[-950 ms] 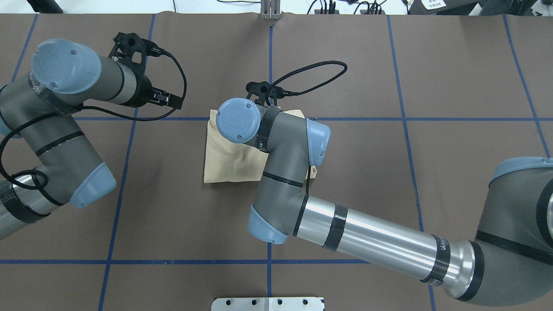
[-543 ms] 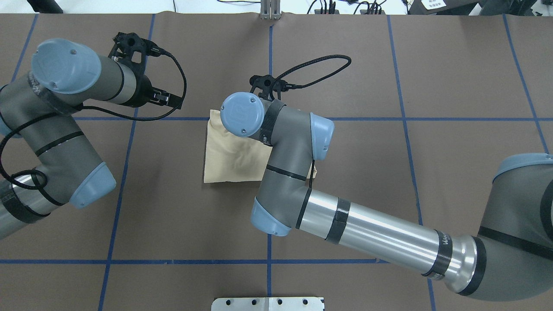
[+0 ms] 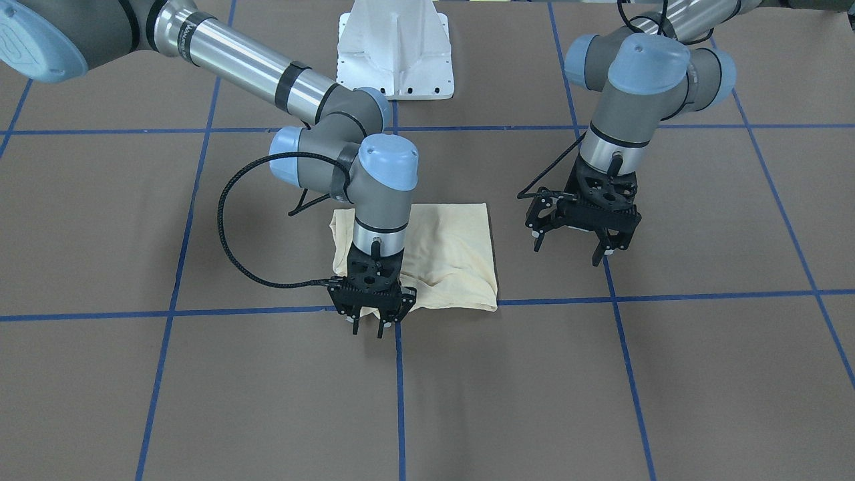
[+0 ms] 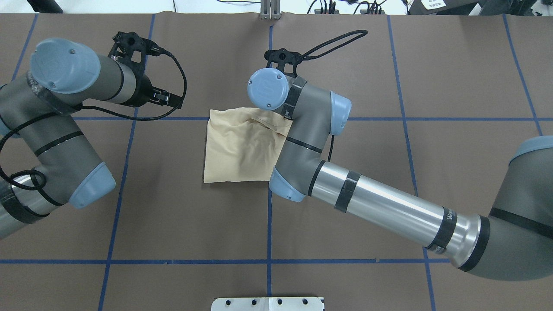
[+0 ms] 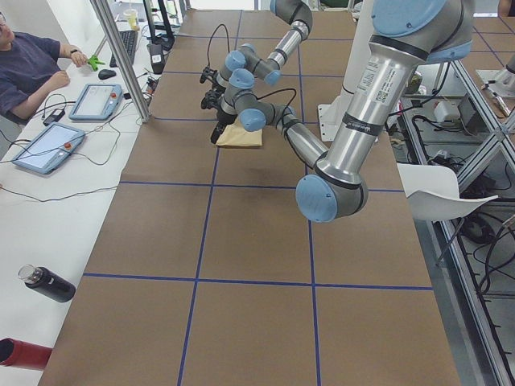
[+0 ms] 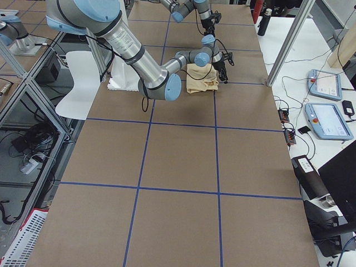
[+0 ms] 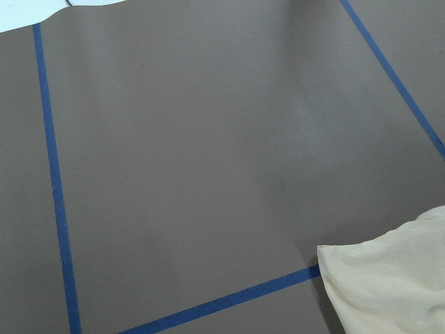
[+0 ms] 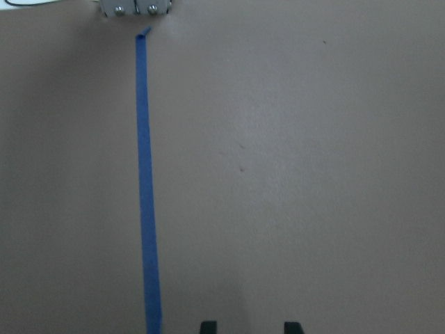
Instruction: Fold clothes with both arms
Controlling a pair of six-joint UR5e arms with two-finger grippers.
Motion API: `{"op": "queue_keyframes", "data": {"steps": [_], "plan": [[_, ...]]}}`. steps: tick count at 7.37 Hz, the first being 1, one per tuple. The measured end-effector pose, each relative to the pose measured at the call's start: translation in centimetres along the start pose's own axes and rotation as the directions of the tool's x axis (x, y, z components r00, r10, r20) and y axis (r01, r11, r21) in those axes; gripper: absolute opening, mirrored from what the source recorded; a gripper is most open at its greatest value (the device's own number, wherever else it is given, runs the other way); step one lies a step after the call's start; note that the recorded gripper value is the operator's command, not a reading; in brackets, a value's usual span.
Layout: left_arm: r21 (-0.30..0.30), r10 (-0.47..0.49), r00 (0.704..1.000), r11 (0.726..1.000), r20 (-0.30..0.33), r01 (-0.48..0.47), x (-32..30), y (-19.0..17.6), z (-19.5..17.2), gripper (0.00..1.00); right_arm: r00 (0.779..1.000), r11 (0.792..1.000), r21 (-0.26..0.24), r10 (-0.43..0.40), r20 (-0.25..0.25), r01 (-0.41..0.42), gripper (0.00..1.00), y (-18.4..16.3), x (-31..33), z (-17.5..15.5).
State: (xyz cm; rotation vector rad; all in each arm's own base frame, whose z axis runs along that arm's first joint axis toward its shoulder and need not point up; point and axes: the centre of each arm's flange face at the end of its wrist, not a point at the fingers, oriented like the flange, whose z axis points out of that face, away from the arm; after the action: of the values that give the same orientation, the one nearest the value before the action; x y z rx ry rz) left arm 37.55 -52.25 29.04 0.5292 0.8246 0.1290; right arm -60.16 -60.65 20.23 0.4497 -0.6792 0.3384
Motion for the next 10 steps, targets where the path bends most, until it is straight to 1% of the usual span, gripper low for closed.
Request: {"op": "queue_keyframes", "data": {"steps": [1,2,3,4,5,6,7,8,9,10], "plan": [[0.003,0.001,1.0,1.0,-0.003,-0.001,0.1,0.0,-0.2,1.0,0.999,0.999,-0.037,0.008,0.032,-0.006,0.99,-1.9,0.2,-1.2],[0.008,0.003,1.0,1.0,-0.008,-0.003,0.3,-0.1,-0.7,1.0,0.998,0.996,-0.086,0.012,0.054,-0.007,1.0,-3.3,0.8,-3.2],[0.012,0.004,1.0,1.0,-0.012,-0.004,0.4,0.1,-1.3,1.0,0.998,0.991,-0.137,0.001,0.068,0.008,1.0,-4.7,2.6,-5.7],[0.013,0.007,1.0,1.0,-0.013,-0.007,-0.1,0.9,-2.3,1.0,0.996,0.982,-0.185,-0.029,0.09,0.045,1.0,-5.6,6.8,-8.3],[0.01,0.011,1.0,1.0,-0.007,-0.011,-1.0,2.1,-3.9,1.0,0.99,0.972,-0.213,-0.078,0.115,0.101,1.0,-5.9,13.2,-10.4],[0.001,0.018,1.0,1.0,0.01,-0.018,-2.1,3.4,-6.2,1.0,0.982,0.96,-0.228,-0.132,0.134,0.16,1.0,-6.0,20.2,-12.0],[-0.009,0.04,0.999,0.999,0.037,-0.04,-3.9,4.7,-8.8,1.0,0.971,0.945,-0.244,-0.188,0.147,0.22,1.0,-6.1,27.4,-13.1],[-0.015,0.073,0.995,0.997,0.067,-0.072,-6.4,5.7,-10.9,1.0,0.959,0.926,-0.261,-0.242,0.148,0.274,1.0,-6.0,34.4,-13.6],[-0.028,0.114,0.989,0.993,0.092,-0.112,-9.5,6.4,-12.8,1.0,0.943,0.9,-0.284,-0.303,0.141,0.331,1.0,-5.9,42.0,-13.9],[-0.047,0.161,0.982,0.986,0.103,-0.157,-12.6,6.6,-14.2,1.0,0.925,0.872,-0.31,-0.352,0.139,0.379,1.0,-5.8,49.6,-14.3]]}}
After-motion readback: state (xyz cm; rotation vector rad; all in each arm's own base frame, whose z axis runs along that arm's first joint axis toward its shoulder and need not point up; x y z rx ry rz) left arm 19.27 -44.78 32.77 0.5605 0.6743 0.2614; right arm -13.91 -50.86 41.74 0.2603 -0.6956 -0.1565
